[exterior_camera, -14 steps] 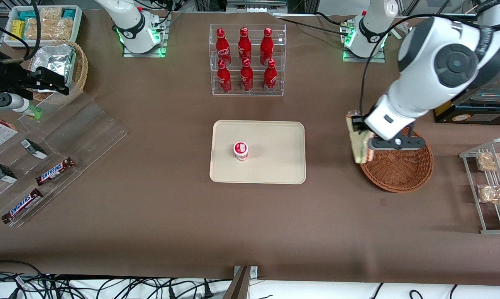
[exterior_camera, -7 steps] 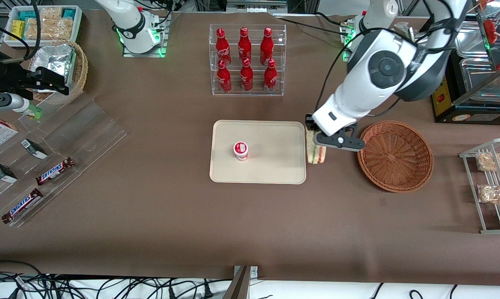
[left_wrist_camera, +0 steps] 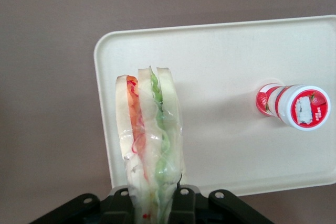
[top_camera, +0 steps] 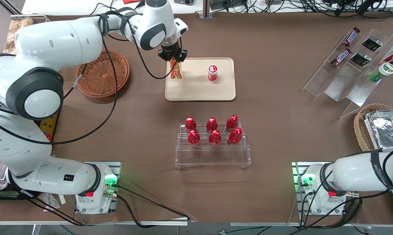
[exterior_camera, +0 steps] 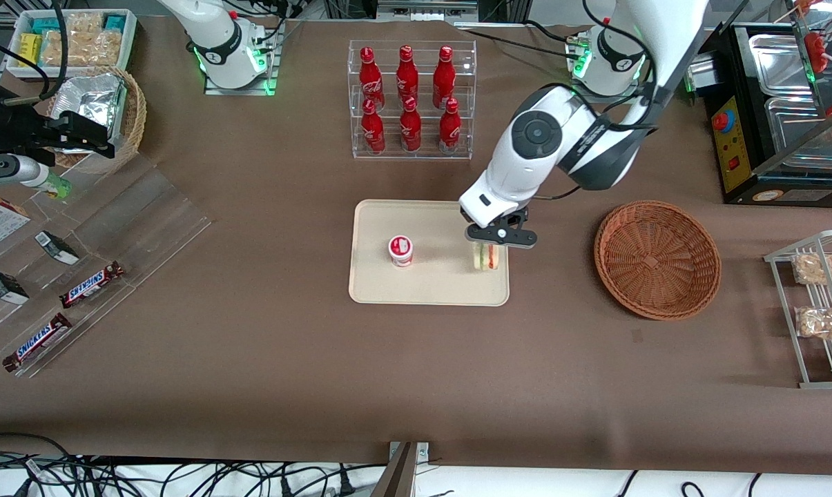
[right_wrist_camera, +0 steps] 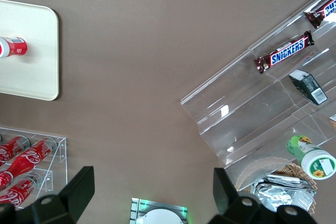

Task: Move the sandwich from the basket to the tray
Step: 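Lower the sandwich onto the tray beside the red cup and open the left gripper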

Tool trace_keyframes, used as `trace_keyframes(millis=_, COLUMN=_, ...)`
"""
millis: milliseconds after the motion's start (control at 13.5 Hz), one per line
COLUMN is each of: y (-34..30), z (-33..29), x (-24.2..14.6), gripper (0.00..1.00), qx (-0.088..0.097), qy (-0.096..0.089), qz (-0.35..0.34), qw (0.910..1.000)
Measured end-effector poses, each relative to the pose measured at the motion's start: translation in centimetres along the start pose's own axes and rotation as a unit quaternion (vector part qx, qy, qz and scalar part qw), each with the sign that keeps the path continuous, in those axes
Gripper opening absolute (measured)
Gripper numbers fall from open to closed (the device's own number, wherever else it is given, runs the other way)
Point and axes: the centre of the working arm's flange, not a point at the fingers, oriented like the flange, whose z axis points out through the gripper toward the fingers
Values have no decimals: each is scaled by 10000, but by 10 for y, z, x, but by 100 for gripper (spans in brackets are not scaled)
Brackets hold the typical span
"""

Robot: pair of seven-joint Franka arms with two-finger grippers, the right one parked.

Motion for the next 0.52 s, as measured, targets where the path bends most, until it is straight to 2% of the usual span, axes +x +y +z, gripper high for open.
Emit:
trace_keyframes(millis=222, y=14, z=42, x=-6, gripper=19, qx=192, qy=98, qz=34, qw=9998)
trace_keyframes(millis=519, y=22, z=86, x=-14, gripper=19, qx=398, qy=88, qz=180, qw=9990)
